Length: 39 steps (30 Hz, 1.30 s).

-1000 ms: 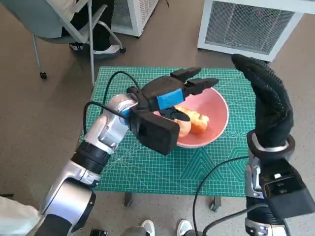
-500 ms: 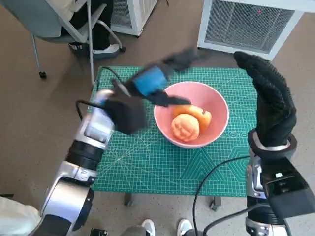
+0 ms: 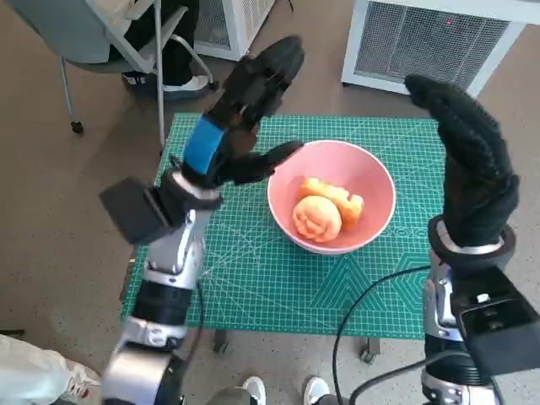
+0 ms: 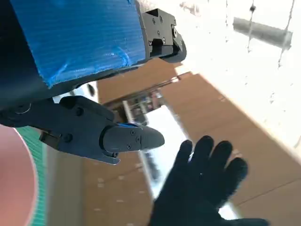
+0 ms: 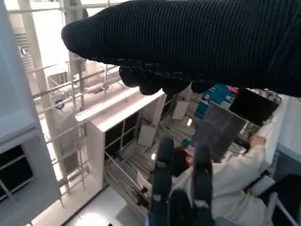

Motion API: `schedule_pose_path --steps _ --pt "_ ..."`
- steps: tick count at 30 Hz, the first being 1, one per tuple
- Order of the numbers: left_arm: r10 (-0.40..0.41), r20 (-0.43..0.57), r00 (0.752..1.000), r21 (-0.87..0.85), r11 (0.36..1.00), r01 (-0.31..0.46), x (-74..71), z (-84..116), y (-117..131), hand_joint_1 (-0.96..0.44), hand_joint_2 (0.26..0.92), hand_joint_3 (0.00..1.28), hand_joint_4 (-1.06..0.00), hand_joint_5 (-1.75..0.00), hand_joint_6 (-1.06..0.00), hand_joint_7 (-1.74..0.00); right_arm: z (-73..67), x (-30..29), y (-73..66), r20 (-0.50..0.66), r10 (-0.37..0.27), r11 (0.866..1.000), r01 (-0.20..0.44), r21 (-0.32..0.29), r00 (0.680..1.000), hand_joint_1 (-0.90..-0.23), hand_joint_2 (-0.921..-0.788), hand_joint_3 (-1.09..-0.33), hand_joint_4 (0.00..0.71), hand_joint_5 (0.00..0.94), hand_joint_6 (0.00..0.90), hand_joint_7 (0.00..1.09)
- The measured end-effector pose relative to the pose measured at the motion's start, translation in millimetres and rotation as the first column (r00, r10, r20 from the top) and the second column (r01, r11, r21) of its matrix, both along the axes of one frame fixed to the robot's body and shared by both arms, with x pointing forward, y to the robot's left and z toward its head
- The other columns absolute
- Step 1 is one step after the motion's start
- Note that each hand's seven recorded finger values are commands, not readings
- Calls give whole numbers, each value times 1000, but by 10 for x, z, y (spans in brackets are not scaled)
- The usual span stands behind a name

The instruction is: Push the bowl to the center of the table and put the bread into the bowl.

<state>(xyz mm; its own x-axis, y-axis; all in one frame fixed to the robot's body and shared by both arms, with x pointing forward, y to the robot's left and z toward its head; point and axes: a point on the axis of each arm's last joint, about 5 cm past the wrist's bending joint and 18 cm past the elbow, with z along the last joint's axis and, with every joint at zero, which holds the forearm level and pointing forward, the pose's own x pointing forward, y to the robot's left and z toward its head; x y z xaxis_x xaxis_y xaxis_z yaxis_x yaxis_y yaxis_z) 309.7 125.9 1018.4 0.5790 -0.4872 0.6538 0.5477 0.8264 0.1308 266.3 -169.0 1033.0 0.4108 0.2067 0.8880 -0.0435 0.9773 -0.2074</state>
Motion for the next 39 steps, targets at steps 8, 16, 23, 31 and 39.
schedule_pose_path --steps 8,16,23,31,39 --pt "1 49 999 -15 1000 0 -58 51 33 -417 921 352 -183 -91 1 -805 37 -3 16 0 -10 1000 10 -12 1000 -549 -921 -734 284 7 28 706" --pt "-4 89 996 -36 999 7 -114 94 53 -432 921 358 -14 -439 1 -824 56 6 36 -9 -12 1000 12 -27 1000 -551 -921 -734 284 6 24 707" --pt "-5 80 997 -64 998 10 -150 43 63 -413 921 363 0 -493 1 -873 78 20 42 -18 -10 1000 10 -26 1000 -540 -921 -738 284 6 21 707" --pt "0 84 996 -85 996 8 -184 34 49 -390 921 360 1 -524 1 -899 92 22 48 -29 -8 1000 7 -29 1000 -540 -921 -741 285 5 19 706" --pt "30 92 995 -72 997 -24 -214 14 46 -373 921 356 1 -519 1 -886 103 20 51 -37 -7 1000 6 -30 999 -546 -921 -742 285 5 16 706"
